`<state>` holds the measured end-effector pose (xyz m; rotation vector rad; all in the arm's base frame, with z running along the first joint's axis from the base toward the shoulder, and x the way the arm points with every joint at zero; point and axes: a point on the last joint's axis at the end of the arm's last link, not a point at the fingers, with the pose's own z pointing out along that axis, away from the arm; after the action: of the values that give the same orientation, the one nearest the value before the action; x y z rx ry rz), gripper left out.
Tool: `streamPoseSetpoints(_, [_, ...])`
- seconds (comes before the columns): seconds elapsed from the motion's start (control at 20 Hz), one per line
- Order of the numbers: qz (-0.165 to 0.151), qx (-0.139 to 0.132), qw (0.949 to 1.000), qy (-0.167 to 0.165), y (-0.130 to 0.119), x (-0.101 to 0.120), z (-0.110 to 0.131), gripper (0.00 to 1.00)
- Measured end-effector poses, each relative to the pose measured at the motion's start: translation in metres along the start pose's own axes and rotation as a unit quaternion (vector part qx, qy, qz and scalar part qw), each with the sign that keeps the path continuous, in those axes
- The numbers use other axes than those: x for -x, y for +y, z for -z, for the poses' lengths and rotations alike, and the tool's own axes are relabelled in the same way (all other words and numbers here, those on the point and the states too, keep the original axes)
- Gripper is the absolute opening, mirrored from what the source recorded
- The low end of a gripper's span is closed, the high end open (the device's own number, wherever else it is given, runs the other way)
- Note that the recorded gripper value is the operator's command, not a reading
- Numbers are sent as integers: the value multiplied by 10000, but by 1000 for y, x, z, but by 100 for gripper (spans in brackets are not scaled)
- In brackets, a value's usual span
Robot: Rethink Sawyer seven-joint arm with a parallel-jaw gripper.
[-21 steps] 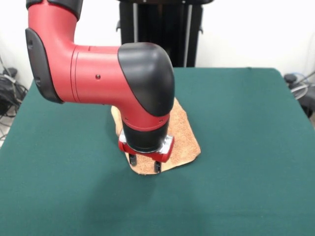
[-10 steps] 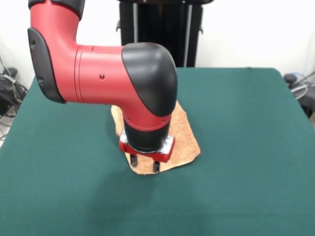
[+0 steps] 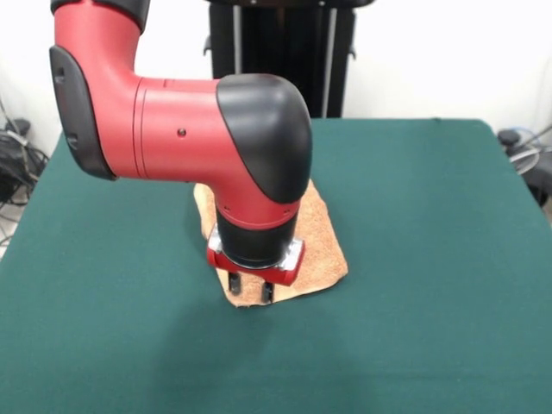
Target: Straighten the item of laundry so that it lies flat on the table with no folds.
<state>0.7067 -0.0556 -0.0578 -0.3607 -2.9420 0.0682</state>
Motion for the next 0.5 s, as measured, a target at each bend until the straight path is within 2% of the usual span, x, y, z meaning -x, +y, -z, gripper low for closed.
streamPoseSetpoints(0.5, [-18, -21, 10000, -10, -6, 1, 0, 100])
